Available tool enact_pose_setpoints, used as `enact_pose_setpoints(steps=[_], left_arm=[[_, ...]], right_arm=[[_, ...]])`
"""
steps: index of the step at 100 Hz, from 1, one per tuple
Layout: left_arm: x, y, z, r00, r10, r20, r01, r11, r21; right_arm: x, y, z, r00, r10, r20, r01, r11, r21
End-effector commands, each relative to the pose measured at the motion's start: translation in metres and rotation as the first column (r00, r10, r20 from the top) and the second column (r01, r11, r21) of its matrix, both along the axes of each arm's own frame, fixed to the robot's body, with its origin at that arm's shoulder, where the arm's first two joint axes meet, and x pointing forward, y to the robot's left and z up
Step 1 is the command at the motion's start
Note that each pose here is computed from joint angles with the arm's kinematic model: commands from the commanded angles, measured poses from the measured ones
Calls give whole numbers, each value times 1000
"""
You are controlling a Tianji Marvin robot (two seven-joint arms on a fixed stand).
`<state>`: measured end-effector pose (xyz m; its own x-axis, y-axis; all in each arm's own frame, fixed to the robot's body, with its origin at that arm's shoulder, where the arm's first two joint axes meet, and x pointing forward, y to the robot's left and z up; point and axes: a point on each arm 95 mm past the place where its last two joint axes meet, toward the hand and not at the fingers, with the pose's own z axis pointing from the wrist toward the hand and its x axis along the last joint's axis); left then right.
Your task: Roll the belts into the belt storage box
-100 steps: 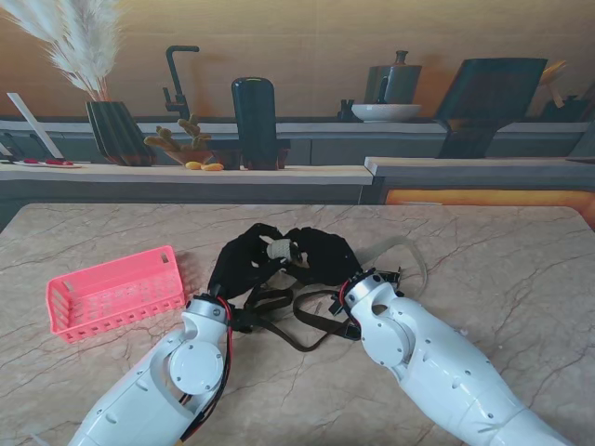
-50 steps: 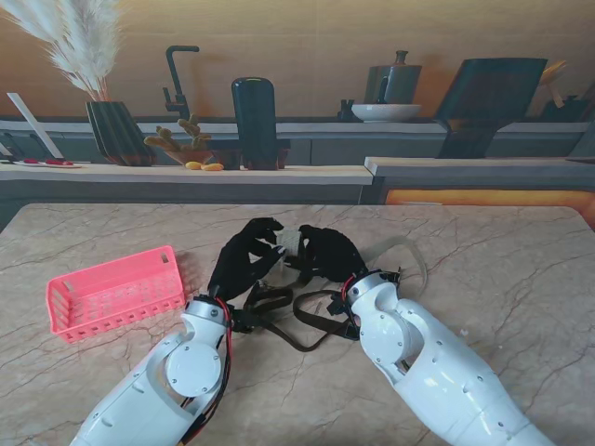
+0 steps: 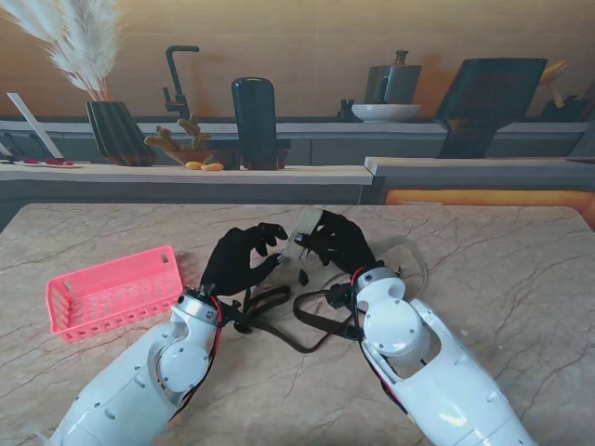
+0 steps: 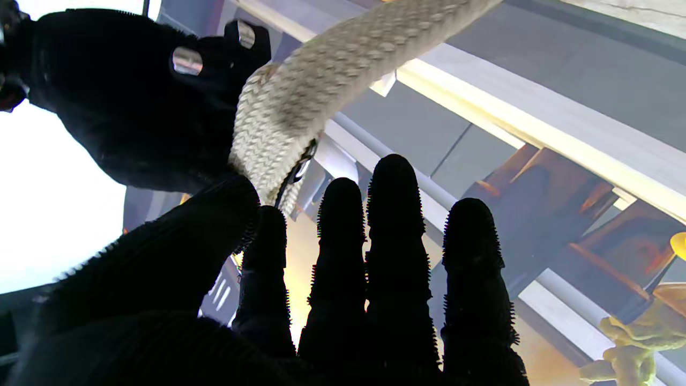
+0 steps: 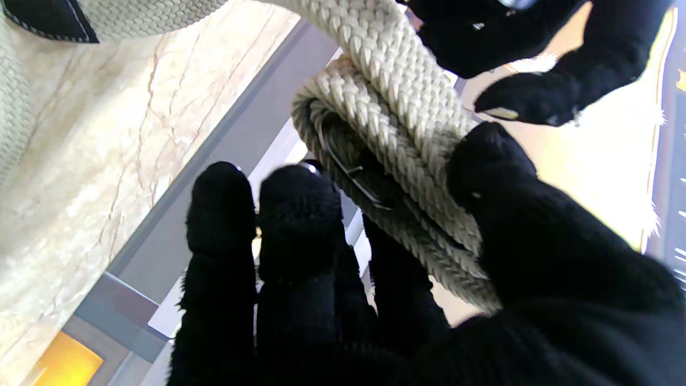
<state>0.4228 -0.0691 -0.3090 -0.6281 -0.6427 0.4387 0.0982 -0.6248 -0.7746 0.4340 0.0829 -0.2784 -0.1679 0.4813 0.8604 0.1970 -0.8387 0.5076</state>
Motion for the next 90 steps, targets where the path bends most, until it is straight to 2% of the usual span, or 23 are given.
enact_pose_setpoints(steps=[1, 16, 37, 53, 70, 90], left_arm=[[1, 1, 0, 1000, -5, -2, 5, 1000, -3], [1, -1, -1, 1000, -14, 4, 14, 1000, 6], [-3, -6, 0, 999, -35, 25, 36, 999, -13], [-7, -8, 2, 998, -44, 49, 46, 998, -35], [-11, -9, 3, 997, -50, 55, 54, 997, -64], [-9, -11, 1, 997, -55, 50, 58, 997, -57]], right_arm=[[-3, 2, 9, 1000, 5, 16, -6, 1000, 22], [-9, 0, 18, 999, 6, -44, -1, 993, 118], [-13, 0, 21, 985, 1, -170, 46, 962, 269], [-15, 3, 21, 953, 5, -304, 122, 910, 395], [-13, 4, 19, 920, 9, -391, 187, 868, 460], [-14, 6, 16, 861, 54, -506, 267, 799, 539]])
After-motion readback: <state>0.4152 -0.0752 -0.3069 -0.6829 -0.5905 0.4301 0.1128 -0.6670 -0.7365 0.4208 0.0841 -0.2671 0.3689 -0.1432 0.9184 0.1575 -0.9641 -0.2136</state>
